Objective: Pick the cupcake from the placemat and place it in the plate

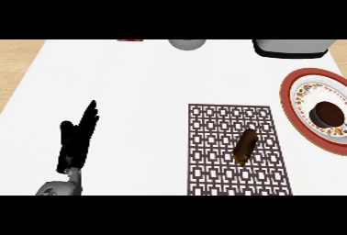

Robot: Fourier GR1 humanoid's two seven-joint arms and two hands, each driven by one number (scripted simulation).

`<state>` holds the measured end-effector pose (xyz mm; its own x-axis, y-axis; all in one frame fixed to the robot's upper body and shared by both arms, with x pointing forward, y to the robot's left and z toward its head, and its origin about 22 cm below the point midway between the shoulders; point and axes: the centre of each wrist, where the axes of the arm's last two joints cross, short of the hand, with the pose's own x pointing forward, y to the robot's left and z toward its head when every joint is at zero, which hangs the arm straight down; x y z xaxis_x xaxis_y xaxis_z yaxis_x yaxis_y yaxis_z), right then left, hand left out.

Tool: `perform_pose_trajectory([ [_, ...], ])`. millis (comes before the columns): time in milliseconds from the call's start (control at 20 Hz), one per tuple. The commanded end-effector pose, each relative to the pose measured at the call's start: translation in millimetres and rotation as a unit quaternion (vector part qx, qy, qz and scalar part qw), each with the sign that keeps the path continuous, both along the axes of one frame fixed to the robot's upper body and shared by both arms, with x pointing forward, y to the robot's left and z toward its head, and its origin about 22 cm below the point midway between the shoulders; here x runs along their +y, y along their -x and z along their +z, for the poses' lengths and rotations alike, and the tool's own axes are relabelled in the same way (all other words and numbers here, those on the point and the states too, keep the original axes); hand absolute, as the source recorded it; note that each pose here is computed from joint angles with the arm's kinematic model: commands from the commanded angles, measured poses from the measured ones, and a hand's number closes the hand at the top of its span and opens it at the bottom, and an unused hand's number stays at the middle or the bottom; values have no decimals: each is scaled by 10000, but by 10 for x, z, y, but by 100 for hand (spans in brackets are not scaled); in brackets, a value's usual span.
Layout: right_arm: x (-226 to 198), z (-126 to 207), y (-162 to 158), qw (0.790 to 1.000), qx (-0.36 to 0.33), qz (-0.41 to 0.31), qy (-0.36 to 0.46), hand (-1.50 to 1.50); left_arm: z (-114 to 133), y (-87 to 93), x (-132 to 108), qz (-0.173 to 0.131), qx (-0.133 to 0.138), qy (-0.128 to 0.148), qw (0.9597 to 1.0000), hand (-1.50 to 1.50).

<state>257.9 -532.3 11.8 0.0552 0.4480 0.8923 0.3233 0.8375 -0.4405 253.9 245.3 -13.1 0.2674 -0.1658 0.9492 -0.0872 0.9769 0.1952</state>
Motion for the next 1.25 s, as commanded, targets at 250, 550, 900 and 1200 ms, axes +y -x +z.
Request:
perform_pose_trajectory([
  [250, -191, 11, 262, 9990, 5, -456, 11, -150, 15, -49, -99, -4, 53, 79, 10000, 0],
  [550, -315, 90, 385, 9983, -136, -573, 31, -150, -58, -26, 81, -77, 50, 52, 9999, 0],
  [900, -393, -1, 628, 9945, -157, -1022, 194, -150, 37, -1, -23, -19, -70, 33, 10000, 0],
  [1200, -391, 3, 619, 9924, -11, -1201, 285, -150, 76, -144, -201, -61, -36, 124, 9999, 0],
])
